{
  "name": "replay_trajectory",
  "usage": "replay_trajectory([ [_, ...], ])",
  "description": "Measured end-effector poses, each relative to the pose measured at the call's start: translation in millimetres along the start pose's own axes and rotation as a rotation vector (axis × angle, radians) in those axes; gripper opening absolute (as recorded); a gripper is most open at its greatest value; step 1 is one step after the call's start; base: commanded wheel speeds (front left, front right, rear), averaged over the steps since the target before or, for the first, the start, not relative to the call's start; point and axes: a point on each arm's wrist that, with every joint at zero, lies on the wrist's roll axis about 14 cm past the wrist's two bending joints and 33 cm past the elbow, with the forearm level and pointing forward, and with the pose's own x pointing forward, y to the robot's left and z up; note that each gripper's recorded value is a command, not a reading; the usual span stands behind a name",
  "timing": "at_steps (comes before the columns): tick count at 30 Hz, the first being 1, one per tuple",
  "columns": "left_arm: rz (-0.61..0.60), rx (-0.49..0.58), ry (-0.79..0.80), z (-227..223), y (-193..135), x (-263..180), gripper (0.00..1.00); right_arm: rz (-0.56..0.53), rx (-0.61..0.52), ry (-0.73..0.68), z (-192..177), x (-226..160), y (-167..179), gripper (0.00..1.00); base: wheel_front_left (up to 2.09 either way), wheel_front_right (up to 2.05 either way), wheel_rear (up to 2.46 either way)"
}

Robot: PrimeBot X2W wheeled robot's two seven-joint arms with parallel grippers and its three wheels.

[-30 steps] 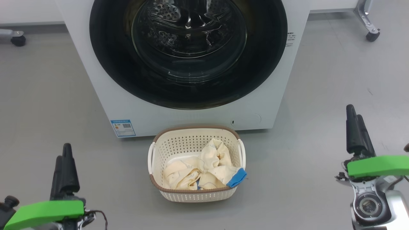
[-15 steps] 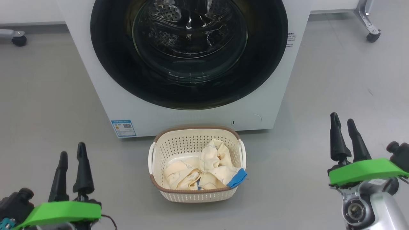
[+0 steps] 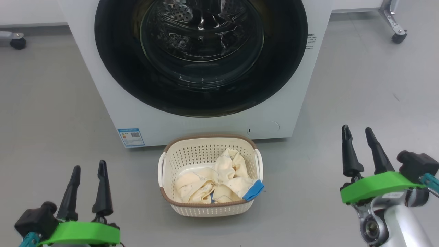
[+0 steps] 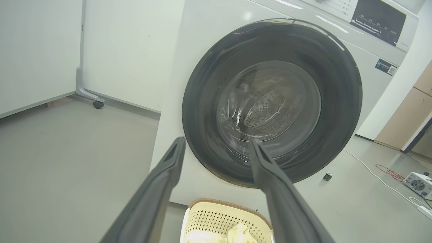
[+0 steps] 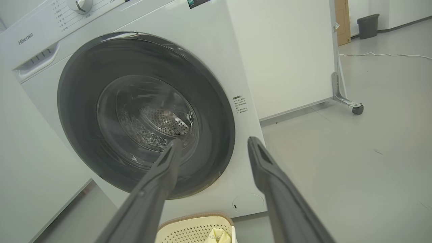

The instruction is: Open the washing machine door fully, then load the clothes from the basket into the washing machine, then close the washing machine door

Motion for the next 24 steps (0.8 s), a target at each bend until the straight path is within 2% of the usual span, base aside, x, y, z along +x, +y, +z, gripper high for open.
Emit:
replay_trajectory([
  [9, -0.032, 0.159, 0.061, -19.4, -1.7, -4.6, 1.0, 0.026, -0.128, 0.08, -26.3, -4.5, 2.0, 1.0, 0.0, 0.0, 0.0],
  [15, -0.047, 0.244, 0.094, -30.9, -0.8, -8.5, 1.0, 0.055, -0.208, 0.077, -26.2, 1.9, 6.4, 1.0, 0.0, 0.0, 0.0],
  [24, -0.051, 0.282, 0.155, -49.4, 3.4, -15.6, 1.0, 0.072, -0.248, 0.124, -41.3, -1.7, 7.8, 1.0, 0.0, 0.0, 0.0],
])
